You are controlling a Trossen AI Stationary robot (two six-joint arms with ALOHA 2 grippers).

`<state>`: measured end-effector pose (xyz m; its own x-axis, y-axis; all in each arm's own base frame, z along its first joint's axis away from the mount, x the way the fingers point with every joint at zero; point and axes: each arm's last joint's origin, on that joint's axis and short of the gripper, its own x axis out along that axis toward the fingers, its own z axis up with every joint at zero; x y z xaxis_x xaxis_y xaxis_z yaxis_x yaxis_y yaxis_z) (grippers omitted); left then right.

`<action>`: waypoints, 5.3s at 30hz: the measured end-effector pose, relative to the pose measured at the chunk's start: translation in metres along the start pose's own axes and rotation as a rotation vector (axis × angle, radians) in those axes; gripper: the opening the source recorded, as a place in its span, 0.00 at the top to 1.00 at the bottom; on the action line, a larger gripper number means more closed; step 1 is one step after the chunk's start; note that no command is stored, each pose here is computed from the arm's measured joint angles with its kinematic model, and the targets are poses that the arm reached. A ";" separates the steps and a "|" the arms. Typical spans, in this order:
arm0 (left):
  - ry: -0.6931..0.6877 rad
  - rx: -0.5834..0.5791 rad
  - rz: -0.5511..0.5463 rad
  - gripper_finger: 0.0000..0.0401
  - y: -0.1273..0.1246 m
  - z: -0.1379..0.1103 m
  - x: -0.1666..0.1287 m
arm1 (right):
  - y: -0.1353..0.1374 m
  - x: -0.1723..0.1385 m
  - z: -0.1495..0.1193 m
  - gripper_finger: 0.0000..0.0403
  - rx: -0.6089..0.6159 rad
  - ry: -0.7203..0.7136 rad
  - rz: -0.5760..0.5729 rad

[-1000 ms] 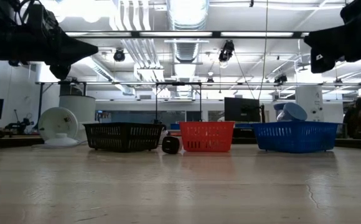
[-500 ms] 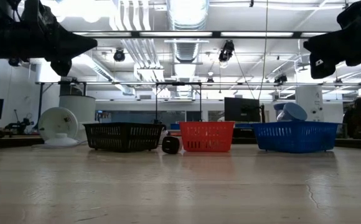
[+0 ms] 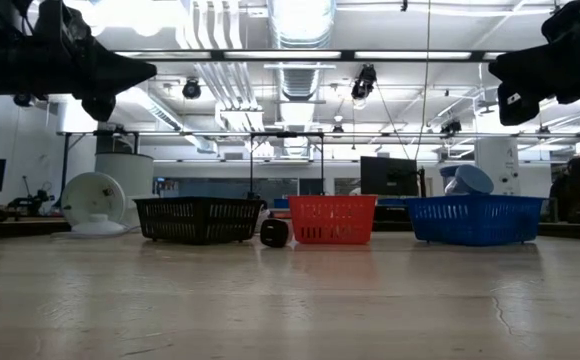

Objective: Pick & Place Office items
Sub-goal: Put the white charger adapter into the red basket

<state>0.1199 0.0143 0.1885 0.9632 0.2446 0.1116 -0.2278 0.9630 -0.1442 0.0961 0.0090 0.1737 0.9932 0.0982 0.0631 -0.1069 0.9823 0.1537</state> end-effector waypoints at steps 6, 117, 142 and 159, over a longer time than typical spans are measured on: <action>0.001 -0.007 -0.001 0.99 0.000 0.000 0.000 | 0.000 0.000 0.001 0.87 -0.016 -0.007 0.001; 1.165 0.350 -0.149 0.18 -0.054 -0.041 0.234 | 0.000 0.001 -0.002 0.87 -0.028 0.007 -0.002; 1.149 0.324 -0.243 0.20 -0.052 -0.062 0.238 | -0.001 0.001 -0.002 0.87 -0.031 0.006 -0.009; 1.150 0.315 -0.241 0.39 -0.053 -0.062 0.238 | -0.001 0.001 -0.002 0.87 -0.032 0.007 -0.009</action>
<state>0.3698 0.0144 0.1618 0.5138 -0.0337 -0.8572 0.1034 0.9944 0.0229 0.0972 0.0089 0.1713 0.9944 0.0901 0.0551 -0.0964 0.9877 0.1229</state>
